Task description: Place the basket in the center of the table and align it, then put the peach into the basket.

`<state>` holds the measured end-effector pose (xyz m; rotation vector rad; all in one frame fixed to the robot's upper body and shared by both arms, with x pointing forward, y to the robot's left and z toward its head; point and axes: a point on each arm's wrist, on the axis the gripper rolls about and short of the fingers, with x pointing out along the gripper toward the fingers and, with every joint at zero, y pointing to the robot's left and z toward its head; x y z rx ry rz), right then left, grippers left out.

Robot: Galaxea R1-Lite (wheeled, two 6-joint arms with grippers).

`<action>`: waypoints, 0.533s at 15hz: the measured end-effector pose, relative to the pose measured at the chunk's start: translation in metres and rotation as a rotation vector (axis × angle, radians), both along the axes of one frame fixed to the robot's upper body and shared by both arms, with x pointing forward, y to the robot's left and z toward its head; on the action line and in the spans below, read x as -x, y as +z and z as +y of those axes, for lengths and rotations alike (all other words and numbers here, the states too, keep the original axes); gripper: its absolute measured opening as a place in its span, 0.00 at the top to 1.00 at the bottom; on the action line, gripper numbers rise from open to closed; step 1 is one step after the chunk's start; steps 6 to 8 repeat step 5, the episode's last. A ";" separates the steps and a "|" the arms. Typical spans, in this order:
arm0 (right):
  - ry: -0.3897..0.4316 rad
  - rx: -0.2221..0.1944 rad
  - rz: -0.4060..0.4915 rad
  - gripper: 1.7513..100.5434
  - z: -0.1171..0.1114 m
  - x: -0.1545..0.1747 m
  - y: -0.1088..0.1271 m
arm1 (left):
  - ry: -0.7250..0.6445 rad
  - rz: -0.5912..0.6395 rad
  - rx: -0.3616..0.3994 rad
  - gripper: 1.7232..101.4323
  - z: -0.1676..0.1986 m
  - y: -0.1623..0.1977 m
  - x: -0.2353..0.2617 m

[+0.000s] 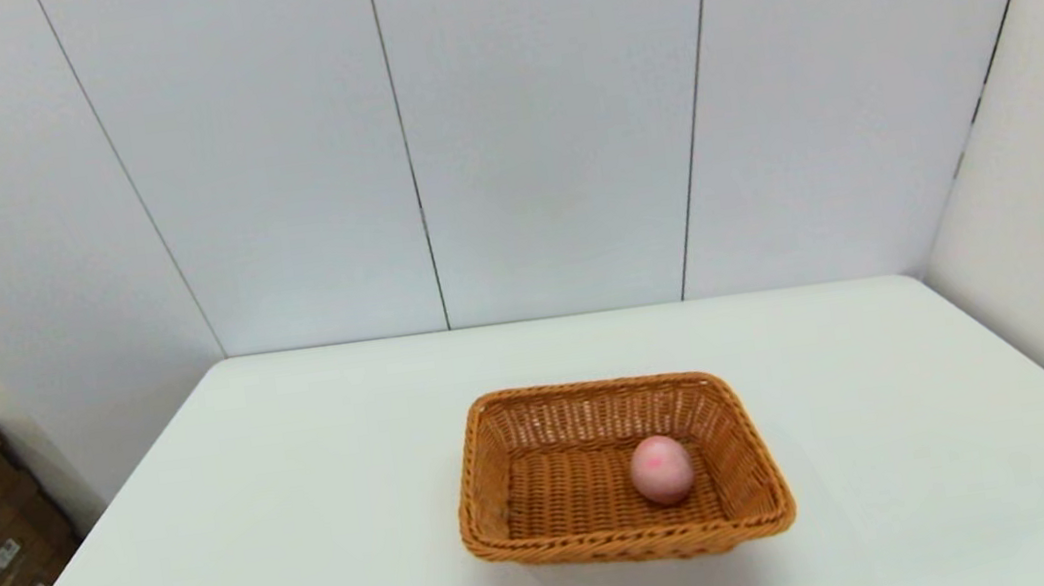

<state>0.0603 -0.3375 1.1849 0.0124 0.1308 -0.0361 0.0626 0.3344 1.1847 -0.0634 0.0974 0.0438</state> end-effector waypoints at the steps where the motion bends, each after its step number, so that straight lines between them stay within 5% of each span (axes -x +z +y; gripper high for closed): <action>1: 0.000 0.000 0.005 0.04 0.000 0.000 -0.001 | 0.000 0.002 0.000 0.04 0.000 -0.001 0.000; 8: 0.001 0.000 0.001 0.04 0.000 0.000 -0.001 | 0.000 0.000 0.000 0.04 0.000 0.000 0.000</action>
